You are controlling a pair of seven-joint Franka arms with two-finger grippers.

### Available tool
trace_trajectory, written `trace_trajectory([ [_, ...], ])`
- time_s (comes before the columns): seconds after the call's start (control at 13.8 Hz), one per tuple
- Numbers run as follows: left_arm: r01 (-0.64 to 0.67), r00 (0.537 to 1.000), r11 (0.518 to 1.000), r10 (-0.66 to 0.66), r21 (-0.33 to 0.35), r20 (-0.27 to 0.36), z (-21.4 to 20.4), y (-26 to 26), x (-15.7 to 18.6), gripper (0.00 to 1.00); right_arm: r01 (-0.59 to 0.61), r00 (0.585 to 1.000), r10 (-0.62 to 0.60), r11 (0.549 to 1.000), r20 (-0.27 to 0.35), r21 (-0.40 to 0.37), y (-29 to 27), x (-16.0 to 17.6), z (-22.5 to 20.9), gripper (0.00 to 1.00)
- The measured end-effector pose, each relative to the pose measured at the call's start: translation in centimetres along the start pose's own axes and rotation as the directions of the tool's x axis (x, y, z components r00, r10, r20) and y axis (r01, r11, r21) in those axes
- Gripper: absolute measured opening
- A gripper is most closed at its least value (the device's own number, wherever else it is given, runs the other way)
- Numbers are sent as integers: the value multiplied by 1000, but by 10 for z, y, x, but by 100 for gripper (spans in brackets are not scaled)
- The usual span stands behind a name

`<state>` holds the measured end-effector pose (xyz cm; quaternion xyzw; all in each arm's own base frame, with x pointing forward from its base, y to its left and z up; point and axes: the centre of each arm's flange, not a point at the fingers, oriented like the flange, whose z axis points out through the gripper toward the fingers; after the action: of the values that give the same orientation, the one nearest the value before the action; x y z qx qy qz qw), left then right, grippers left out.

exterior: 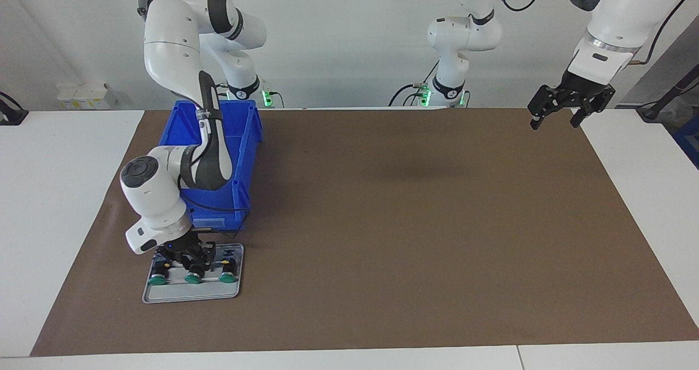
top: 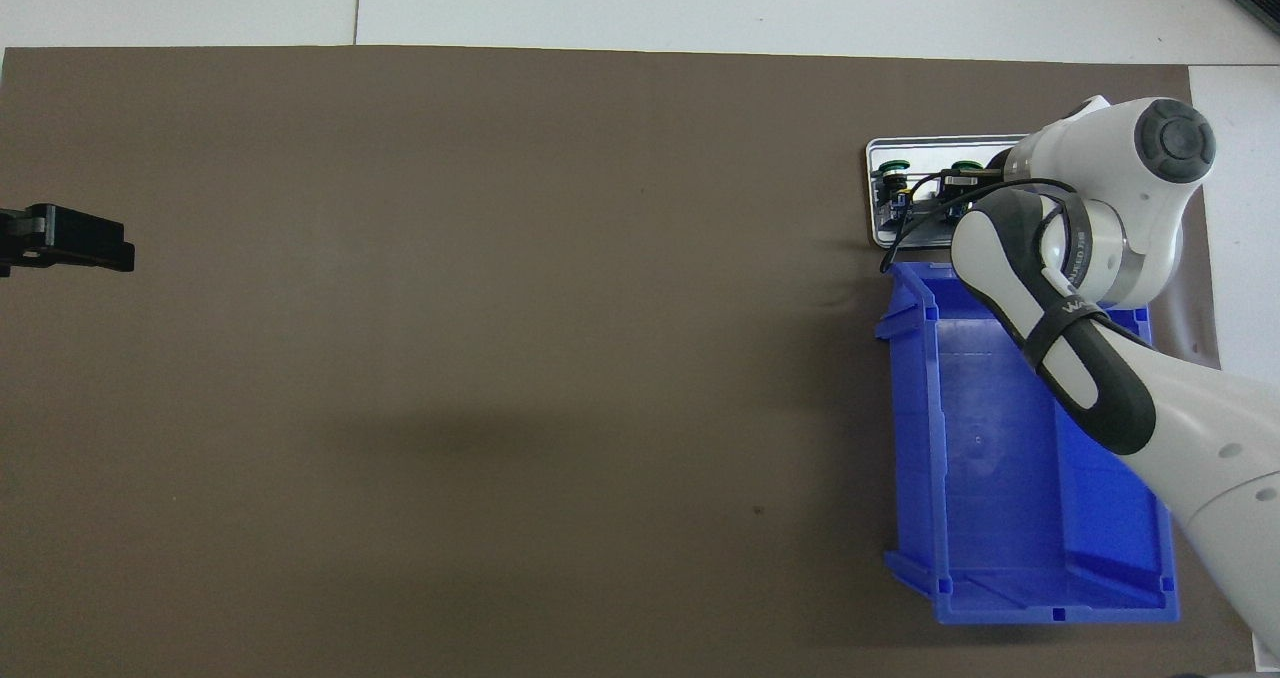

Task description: Place and press button with both arms

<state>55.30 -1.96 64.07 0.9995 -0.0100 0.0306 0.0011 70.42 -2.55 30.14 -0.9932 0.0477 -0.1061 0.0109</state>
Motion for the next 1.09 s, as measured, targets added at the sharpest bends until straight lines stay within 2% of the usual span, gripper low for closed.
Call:
trace_trajectory([
  [0.29, 0, 1000, 1000, 0, 0, 0, 0, 0, 0, 100, -18, 1000, 18, 1000, -10, 10, -10, 24, -44, 41],
  [0.58, 0, 1000, 1000, 0, 0, 0, 0, 0, 0, 100, -228, 974, 228, 973, 18, 23, -34, 46, -126, 41],
  [0.8, 0, 1000, 1000, 0, 0, 0, 0, 0, 0, 100, -455, 890, 453, 890, 47, 30, -103, 41, -164, 41],
  [0.94, 0, 1000, 1000, 0, 0, 0, 0, 0, 0, 100, -592, 805, 590, 806, 64, 16, -171, 24, -172, 41],
  [1.09, 0, 1000, 1000, 0, 0, 0, 0, 0, 0, 100, -693, 720, 693, 721, 47, -4, -241, -1, -175, 41],
])
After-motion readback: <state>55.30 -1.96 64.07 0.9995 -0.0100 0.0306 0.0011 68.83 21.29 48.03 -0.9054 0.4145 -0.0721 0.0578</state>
